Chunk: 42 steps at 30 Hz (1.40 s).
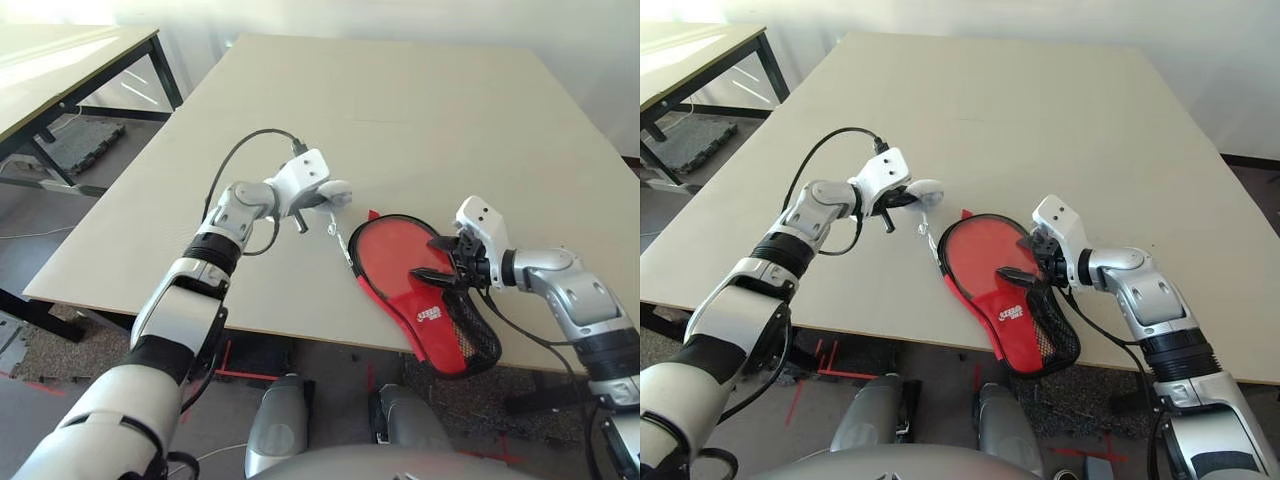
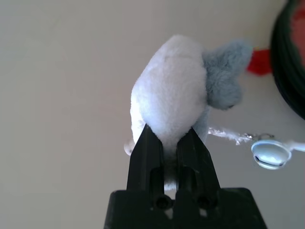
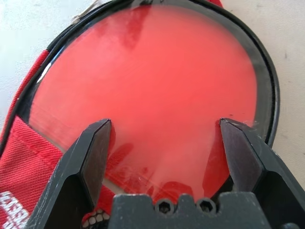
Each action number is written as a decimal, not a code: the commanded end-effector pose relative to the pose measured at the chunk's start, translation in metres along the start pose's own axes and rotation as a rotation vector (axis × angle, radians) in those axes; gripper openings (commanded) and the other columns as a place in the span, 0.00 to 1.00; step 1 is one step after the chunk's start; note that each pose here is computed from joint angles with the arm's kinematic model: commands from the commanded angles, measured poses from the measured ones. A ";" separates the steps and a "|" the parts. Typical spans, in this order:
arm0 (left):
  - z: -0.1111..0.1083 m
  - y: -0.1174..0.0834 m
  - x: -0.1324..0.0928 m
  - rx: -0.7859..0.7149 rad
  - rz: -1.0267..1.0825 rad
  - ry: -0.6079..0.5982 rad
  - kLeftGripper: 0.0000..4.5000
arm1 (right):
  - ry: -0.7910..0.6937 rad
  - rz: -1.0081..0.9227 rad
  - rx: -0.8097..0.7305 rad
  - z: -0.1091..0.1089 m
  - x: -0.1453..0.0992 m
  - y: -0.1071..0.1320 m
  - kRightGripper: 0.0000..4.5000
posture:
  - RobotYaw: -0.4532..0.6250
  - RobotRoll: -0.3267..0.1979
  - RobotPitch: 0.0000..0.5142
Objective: Store the ping-pong paddle in its case and zip it.
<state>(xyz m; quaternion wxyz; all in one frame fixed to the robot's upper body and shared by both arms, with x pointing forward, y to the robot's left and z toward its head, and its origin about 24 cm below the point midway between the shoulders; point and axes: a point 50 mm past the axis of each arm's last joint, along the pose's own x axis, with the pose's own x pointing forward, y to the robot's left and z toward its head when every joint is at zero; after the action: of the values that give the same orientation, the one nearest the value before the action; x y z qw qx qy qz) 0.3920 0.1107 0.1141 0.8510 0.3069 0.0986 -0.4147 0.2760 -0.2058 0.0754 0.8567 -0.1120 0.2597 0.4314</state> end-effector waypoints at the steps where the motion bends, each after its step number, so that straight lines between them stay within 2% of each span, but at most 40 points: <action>1: 0.013 0.005 0.007 0.038 0.083 -0.031 0.00 | 0.098 0.026 0.087 -0.024 0.004 0.008 1.00 | 0.54 0.62 0.14; 9: 0.054 0.013 0.016 0.069 0.325 -0.221 0.00 | 0.108 0.019 0.095 -0.026 0.000 0.010 1.00 | 0.52 0.62 0.16; 14: 0.079 0.006 0.024 0.124 0.410 -0.331 0.00 | 0.104 0.017 0.099 -0.025 -0.002 0.012 1.00 | 0.51 0.62 0.16; 18: 0.085 -0.007 0.033 0.142 0.369 -0.337 0.00 | 0.102 0.013 0.103 -0.026 -0.002 0.013 1.00 | 0.50 0.62 0.16; 24: 0.081 -0.051 0.057 0.156 0.125 -0.281 0.00 | 0.093 0.005 0.110 -0.026 -0.002 0.015 1.00 | 0.48 0.62 0.16; 29: 0.080 -0.066 0.063 0.126 0.050 -0.270 0.00 | 0.093 0.003 0.113 -0.026 -0.002 0.018 1.00 | 0.47 0.62 0.17; 34: 0.080 -0.070 0.065 0.125 0.038 -0.265 0.40 | 0.090 0.001 0.117 -0.026 -0.002 0.019 1.00 | 0.47 0.62 0.17; 40: 0.077 -0.057 0.059 0.082 0.062 -0.271 0.94 | 0.088 0.006 0.117 -0.027 0.000 0.019 1.00 | 0.48 0.62 0.15; 41: 0.076 -0.055 0.058 0.075 0.062 -0.280 1.00 | 0.087 0.007 0.117 -0.026 0.001 0.018 1.00 | 0.48 0.62 0.15; 42: 0.075 -0.054 0.056 0.072 0.063 -0.286 1.00 | 0.086 0.008 0.116 -0.026 0.002 0.018 1.00 | 0.49 0.62 0.15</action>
<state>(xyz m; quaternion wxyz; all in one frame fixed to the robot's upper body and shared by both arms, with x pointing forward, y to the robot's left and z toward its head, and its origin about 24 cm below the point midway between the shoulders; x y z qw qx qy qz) 0.3795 0.0014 0.1249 0.8569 0.2853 -0.0478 -0.4266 0.2624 -0.2023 0.0780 0.8628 -0.1016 0.2600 0.4215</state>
